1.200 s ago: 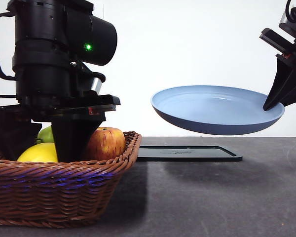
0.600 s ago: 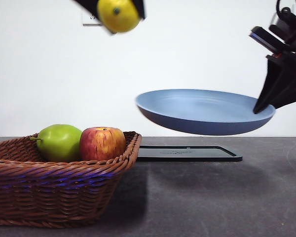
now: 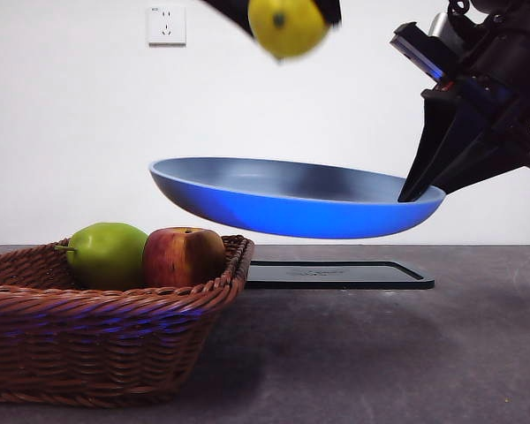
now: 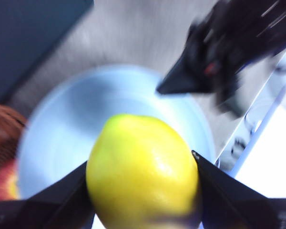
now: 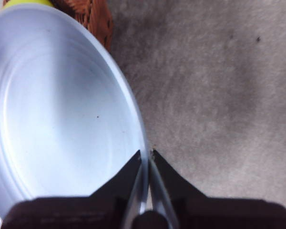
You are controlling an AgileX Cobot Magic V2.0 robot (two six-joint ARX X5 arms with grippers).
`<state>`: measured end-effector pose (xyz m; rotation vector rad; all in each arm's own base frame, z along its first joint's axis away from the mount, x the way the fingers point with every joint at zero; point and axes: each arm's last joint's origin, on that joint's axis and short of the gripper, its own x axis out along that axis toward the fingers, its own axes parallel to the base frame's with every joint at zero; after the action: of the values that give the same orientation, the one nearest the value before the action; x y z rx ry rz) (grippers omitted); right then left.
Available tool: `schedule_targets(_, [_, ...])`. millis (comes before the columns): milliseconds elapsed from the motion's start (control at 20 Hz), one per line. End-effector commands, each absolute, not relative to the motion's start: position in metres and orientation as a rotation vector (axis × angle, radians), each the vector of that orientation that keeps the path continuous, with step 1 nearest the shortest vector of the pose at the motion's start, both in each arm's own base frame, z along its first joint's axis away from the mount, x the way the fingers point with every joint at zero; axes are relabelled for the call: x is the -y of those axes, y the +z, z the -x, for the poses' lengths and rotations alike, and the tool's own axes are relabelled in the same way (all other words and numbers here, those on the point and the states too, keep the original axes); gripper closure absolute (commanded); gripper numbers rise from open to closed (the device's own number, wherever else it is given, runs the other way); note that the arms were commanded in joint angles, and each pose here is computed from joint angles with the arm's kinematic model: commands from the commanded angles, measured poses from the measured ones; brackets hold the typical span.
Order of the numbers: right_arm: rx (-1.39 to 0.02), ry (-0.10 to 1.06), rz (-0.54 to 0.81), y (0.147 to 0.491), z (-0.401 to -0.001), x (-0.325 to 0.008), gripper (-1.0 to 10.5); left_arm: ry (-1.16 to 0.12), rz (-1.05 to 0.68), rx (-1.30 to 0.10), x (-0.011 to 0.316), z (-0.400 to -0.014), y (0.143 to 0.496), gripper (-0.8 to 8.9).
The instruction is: Take the lemon from the basket,put the lemon in the plate,hand out the plate
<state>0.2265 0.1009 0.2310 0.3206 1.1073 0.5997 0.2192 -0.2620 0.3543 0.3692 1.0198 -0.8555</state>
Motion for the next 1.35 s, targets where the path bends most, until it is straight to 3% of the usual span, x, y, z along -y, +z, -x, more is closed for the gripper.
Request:
schedule_targets(50, [-1.052,0.618,-0.331,0.248,-0.229,-0.102,9.4,-0.862,-0.425,-1.058,0.276,-0.225,0.338,7.95])
schedule_targets(400, [-1.01,0.631,-0.319,0.283,-0.231,-0.103,9.4,-0.832,-0.482,-1.083,0.291,-0.233,0.316,7.78])
schedule_targets(550, [-1.009,0.629,-0.318,0.285,-0.231,-0.103,9.4,-0.829,-0.48,-1.076,0.292,-0.232,0.316,5.38])
schedule_targets(750, [-1.013,0.619,-0.314,0.284,-0.231,-0.102,9.4,-0.792,-0.463,-1.079,0.294,-0.23,0.316,4.05])
schedule_targets(1100, [-1.018,0.579,-0.286,0.283,-0.231,-0.1,9.4,-0.797,-0.451,-1.068,0.293,-0.224,0.323,3.97])
schedule_targets(1350, [-1.026,0.52,-0.315,0.278,-0.24,-0.087,9.4,-0.815,-0.384,-0.964,0.271,-0.207,0.362,3.98])
